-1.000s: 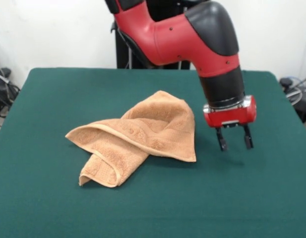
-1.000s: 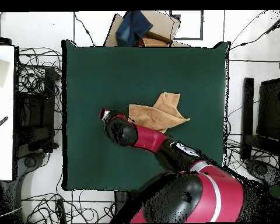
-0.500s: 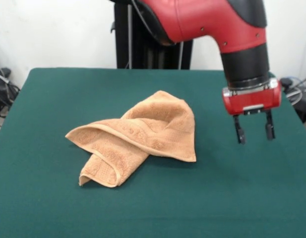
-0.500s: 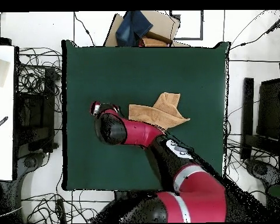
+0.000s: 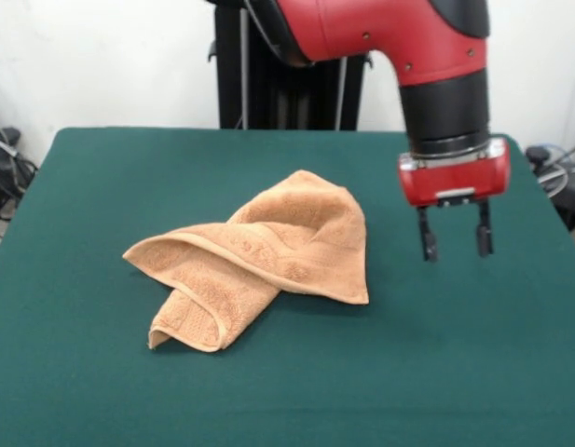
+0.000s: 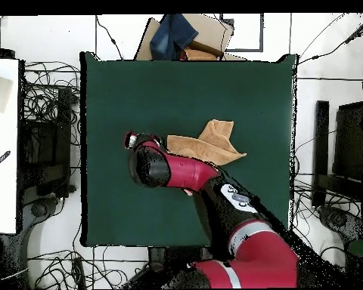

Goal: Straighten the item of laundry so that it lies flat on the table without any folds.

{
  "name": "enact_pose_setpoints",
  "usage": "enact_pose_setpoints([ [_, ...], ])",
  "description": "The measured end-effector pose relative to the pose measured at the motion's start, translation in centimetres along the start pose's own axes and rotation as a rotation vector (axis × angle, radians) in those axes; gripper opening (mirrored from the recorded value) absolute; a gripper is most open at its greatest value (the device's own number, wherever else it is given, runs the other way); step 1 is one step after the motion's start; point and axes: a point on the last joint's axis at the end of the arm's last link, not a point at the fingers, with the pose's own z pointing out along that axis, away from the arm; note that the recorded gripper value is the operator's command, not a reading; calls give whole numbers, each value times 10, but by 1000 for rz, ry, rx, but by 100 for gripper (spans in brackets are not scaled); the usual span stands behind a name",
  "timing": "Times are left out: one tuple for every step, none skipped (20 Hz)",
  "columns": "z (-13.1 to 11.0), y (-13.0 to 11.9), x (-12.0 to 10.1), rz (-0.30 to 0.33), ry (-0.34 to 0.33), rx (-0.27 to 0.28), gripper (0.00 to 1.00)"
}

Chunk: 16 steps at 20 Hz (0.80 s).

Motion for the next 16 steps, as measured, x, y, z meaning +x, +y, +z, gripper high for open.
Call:
enact_pose_setpoints([
  [1, -6, 2, 6, 8, 7, 100],
  [1, -9, 3, 11, 12, 11, 100],
  [2, -15, 5, 17, 19, 19, 100],
  [3, -22, 7, 24, 25, 27, 100],
  [5, -30, 9, 35, 31, 36, 100],
  [6, -34, 11, 38, 35, 40, 100],
  [7, -37, 12, 40, 37, 43, 100],
  [7, -44, 15, 41, 41, 50, 100],
  [7, -47, 16, 40, 42, 53, 100],
  [7, -49, 16, 40, 42, 55, 100],
  [7, -53, 16, 41, 41, 56, 100],
  [6, -56, 16, 43, 41, 58, 100],
  [6, -58, 15, 44, 40, 59, 100],
  [4, -65, 14, 48, 37, 61, 100],
  [4, -66, 14, 48, 37, 62, 100],
  [3, -69, 14, 48, 35, 63, 100],
])
